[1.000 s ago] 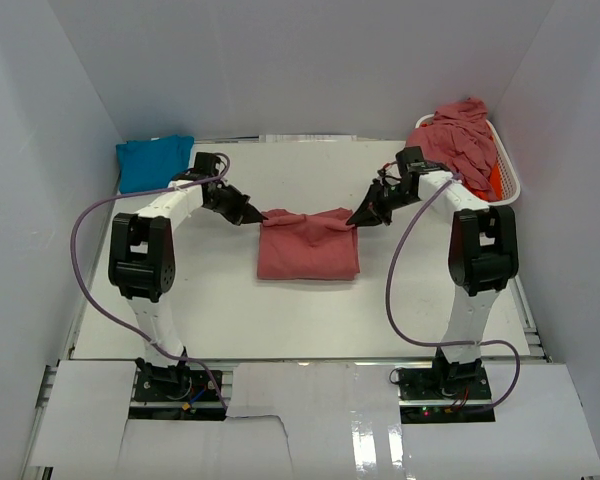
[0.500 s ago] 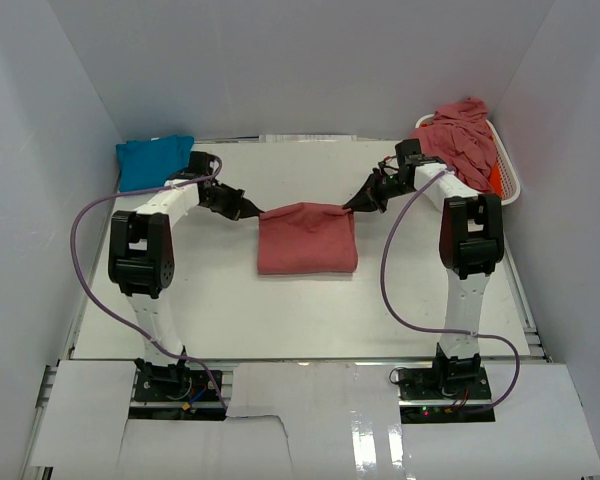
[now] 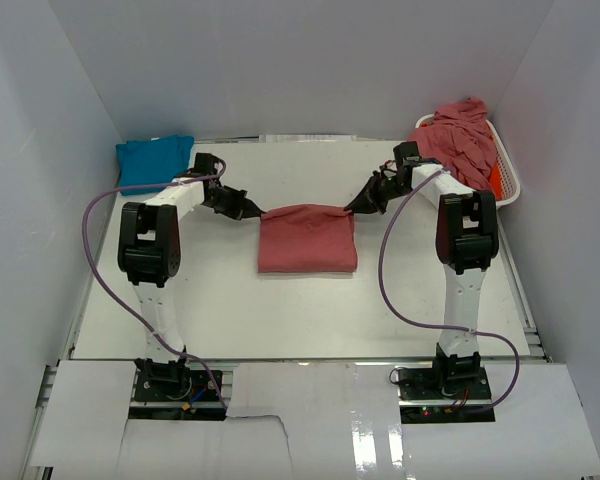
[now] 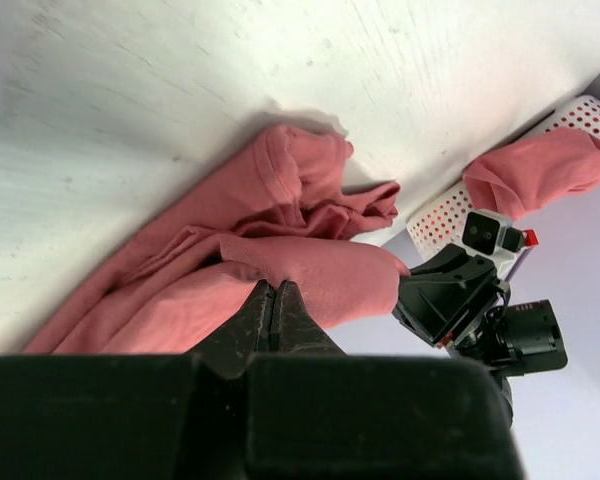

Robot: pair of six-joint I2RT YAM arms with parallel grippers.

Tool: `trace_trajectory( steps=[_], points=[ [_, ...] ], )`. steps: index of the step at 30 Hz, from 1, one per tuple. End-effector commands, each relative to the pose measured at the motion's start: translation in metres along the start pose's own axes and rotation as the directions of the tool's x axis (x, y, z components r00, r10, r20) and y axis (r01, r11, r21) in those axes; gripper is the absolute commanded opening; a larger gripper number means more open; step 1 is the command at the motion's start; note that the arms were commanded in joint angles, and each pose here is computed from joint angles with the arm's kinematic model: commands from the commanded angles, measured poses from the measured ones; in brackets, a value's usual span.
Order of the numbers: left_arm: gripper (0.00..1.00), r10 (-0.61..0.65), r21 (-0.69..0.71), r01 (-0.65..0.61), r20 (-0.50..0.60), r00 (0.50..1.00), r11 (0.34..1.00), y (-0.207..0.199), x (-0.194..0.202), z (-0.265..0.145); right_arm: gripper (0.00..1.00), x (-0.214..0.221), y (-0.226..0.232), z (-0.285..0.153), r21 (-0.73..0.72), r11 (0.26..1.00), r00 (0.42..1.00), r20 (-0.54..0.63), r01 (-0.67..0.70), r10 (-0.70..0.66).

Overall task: Fold and stack the t-shirts
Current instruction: Fold the long partially folded tshirt into a neat square

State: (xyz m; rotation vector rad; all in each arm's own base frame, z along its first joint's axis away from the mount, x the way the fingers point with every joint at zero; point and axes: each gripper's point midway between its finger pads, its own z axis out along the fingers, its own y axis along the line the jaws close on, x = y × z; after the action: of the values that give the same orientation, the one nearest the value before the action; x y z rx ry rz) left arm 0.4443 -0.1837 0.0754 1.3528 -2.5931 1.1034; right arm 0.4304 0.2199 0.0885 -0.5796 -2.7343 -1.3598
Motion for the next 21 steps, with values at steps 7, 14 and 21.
trace_trajectory(
  steps=[7,14,21],
  points=[
    [0.0,0.018,0.032,-0.019,0.057,0.998,0.999,-0.018,-0.015,-0.006,0.23,-0.03,0.007,-0.003,0.0,0.998,0.994,0.096,0.058,-0.058],
    [0.35,0.042,0.063,-0.048,0.098,0.994,0.997,-0.027,-0.02,-0.009,0.47,-0.043,0.017,-0.009,0.007,0.993,0.98,0.165,0.115,-0.115],
    [0.79,0.097,0.161,-0.128,0.186,0.978,0.979,-0.057,-0.029,-0.022,0.49,-0.049,0.034,-0.018,0.003,0.981,0.957,0.22,0.192,-0.188]
  ],
)
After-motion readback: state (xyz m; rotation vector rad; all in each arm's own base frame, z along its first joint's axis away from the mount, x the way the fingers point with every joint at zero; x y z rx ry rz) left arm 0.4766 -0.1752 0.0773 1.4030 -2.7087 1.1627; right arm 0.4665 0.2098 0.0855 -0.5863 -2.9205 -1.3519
